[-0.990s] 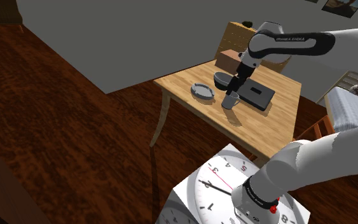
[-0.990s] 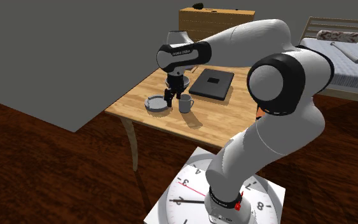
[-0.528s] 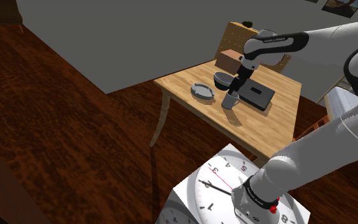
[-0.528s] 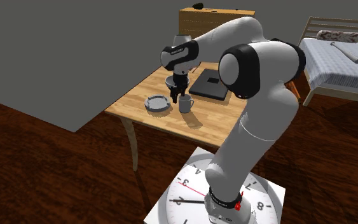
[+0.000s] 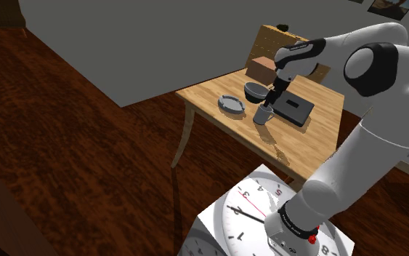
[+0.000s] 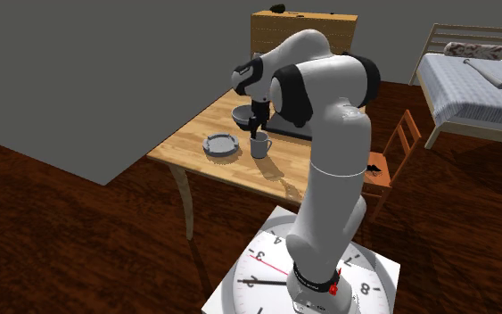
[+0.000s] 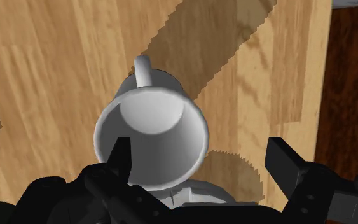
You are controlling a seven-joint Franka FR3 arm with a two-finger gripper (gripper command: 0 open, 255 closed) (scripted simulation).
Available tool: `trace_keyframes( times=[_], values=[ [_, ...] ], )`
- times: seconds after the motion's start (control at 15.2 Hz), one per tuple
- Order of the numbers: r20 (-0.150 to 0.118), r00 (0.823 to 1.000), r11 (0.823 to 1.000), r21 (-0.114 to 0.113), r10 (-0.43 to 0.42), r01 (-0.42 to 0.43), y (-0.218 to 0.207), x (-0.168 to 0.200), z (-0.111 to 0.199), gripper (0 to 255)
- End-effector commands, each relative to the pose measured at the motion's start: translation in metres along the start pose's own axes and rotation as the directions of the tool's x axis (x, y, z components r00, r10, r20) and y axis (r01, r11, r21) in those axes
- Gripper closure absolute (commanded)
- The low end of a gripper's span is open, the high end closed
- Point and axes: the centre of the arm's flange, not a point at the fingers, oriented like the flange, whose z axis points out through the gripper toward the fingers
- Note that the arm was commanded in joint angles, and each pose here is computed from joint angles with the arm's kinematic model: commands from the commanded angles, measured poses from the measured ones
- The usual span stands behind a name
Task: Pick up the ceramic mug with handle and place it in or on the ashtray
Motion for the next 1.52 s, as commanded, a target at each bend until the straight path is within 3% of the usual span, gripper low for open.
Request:
trace_keyframes(
  times=[0.0, 0.26, 0.79, 1.25, 1.32, 1.45],
  values=[
    [0.001, 1.000, 1.000, -0.001, 0.001, -0.001, 0.026, 0.005, 0.009, 0],
    [0.004, 1.000, 1.000, -0.003, 0.005, -0.005, 0.071, 0.012, 0.022, 0],
    [0.004, 1.000, 1.000, -0.003, 0.005, -0.005, 0.071, 0.012, 0.062, 0],
    [0.004, 1.000, 1.000, -0.003, 0.005, -0.005, 0.071, 0.012, 0.062, 0],
    [0.004, 1.000, 1.000, -0.003, 0.005, -0.005, 0.071, 0.012, 0.062, 255],
    [0.004, 1.000, 1.000, -0.003, 0.005, -0.005, 0.071, 0.012, 0.062, 255]
  ],
)
